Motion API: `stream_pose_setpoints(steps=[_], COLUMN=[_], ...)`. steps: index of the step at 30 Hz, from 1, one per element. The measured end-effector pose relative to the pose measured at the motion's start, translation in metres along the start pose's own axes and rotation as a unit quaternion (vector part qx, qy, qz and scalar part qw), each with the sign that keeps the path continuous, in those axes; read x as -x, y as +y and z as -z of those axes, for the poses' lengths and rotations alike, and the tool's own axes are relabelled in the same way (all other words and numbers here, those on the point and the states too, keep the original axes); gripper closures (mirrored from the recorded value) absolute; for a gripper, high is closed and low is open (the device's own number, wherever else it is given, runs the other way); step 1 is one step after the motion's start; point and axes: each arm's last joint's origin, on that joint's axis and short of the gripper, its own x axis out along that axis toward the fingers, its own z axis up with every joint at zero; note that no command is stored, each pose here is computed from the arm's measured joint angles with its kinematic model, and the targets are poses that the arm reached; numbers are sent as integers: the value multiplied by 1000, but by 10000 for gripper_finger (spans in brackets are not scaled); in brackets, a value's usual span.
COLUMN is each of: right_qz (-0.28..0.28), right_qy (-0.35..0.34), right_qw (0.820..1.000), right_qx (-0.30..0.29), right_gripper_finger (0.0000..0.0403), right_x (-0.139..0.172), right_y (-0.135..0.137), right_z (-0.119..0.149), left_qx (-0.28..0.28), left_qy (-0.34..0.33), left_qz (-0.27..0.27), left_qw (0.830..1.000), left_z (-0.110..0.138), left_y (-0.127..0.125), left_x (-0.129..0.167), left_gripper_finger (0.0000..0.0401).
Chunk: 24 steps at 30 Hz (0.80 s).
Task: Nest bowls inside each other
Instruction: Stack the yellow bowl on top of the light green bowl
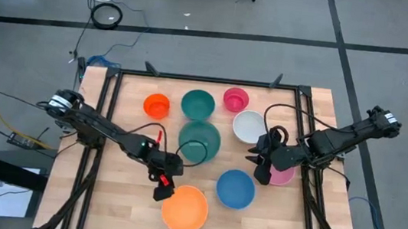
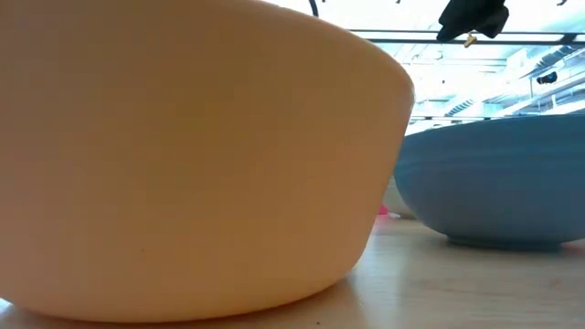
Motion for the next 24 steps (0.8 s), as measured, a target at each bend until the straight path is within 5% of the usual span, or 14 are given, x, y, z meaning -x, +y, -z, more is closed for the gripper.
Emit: stream_pose_setpoints(steps=[13, 24], right_qz=[0, 0], right_qy=[0, 0], right_qw=[1000, 1000], right_qx=[-1, -2], right_gripper_finger=[290, 290], right_x=[0, 0], right_y=[0, 0], right_z=[0, 0], left_qx=[9, 5], left_qy=[-16, -3], left_qz=[-36, -32], left_qw=[999, 999], left_z=[-1, 0], left_y=[5, 9], left_x=[-7, -17], left_gripper_finger=[286, 366])
